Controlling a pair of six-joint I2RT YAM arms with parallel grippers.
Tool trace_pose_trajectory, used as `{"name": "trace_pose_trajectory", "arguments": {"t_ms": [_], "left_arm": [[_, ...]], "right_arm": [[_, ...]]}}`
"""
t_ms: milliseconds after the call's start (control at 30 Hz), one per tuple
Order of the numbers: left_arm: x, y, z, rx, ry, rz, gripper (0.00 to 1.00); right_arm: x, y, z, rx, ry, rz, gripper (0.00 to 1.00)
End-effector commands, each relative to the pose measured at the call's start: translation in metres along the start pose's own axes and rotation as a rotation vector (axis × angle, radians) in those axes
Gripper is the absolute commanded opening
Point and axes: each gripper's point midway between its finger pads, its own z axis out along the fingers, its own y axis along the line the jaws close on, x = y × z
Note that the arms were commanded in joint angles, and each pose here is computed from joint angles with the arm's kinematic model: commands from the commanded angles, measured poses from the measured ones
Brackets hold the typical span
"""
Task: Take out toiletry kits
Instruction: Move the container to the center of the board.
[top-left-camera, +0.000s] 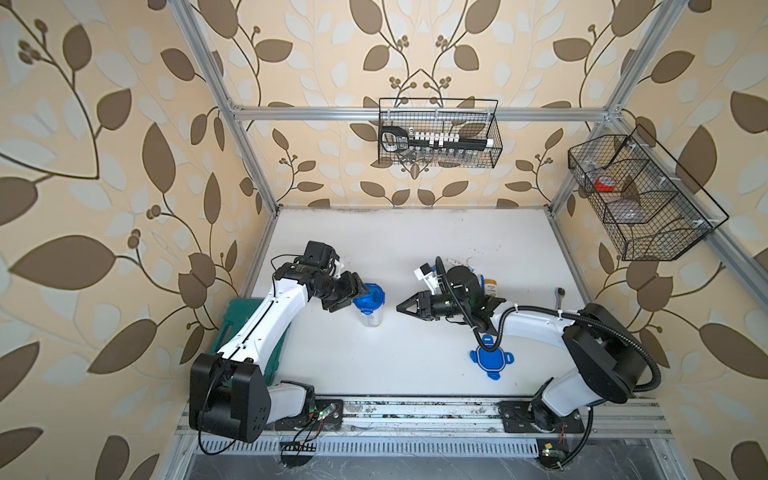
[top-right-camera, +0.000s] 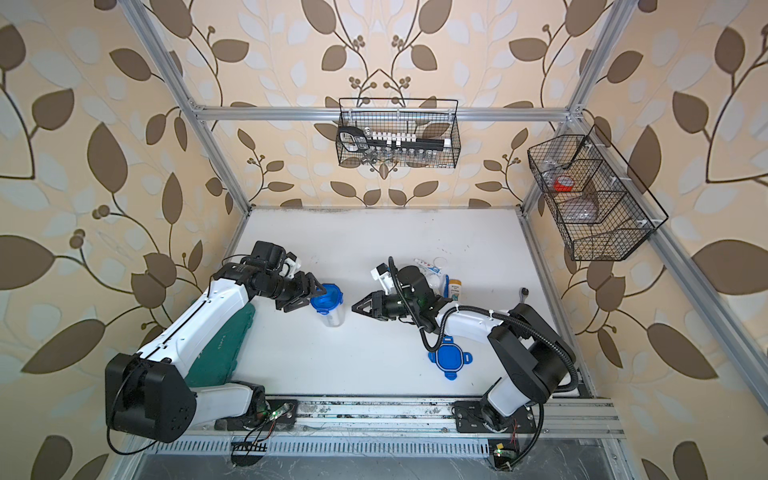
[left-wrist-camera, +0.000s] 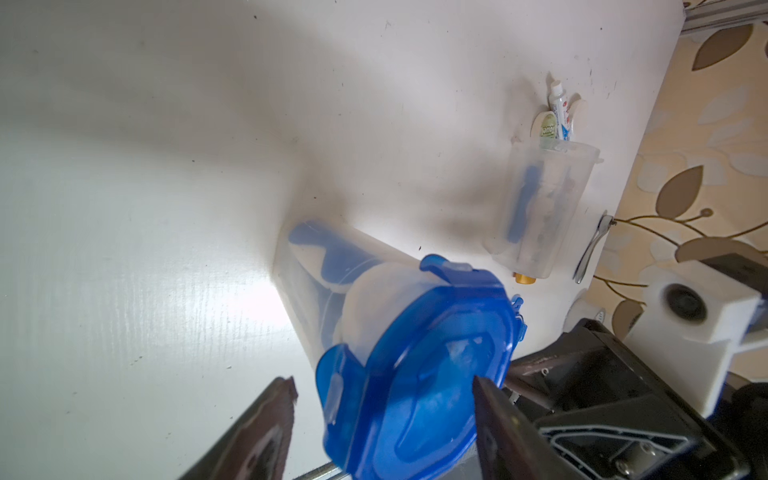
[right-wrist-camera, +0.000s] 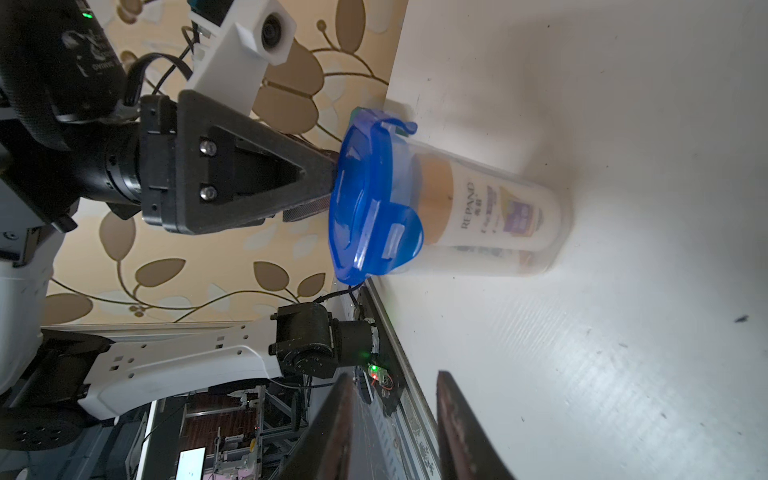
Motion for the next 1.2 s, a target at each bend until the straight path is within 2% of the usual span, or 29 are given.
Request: {"name": "trace_pose_trajectory", "arguments": {"t_ms": [0,200,400,600,800,967,1167], "left_arm": [[0.002,-0.016,-0.004,0.097,-0.004,0.015,0.69],[0.005,-0.016,0.007,0.135,0.025,-0.002,0.68],[0.006,-0.023,0.019,0.176,0.047,-0.027,0.66],[0.008,-0.026,0.029,0.165,0.058,-0.022,0.64],[0.011,-0.017,0.033,0.133,0.065,-0.031,0.62],[0.020,-0.028,0.048,0.142,0.098,-0.008,0.60],[0.029,-0.041,0.067,0.142,0.118,0.004,0.59]], "right_arm": [[0.002,0.016,0.015,-0.039,0.029,-0.030,0.44],[0.000,0.017,0.025,-0.046,0.007,-0.019,0.56],[-0.013,0.020,0.028,-0.049,-0.016,-0.015,0.57],[-0.033,-0.002,0.021,0.004,-0.066,0.027,0.57],[-0.034,-0.005,0.023,0.066,-0.032,-0.019,0.57],[-0.051,-0.019,0.000,0.072,-0.084,0.021,0.58],[-0.049,-0.021,0.000,0.058,-0.038,0.026,0.55]]}}
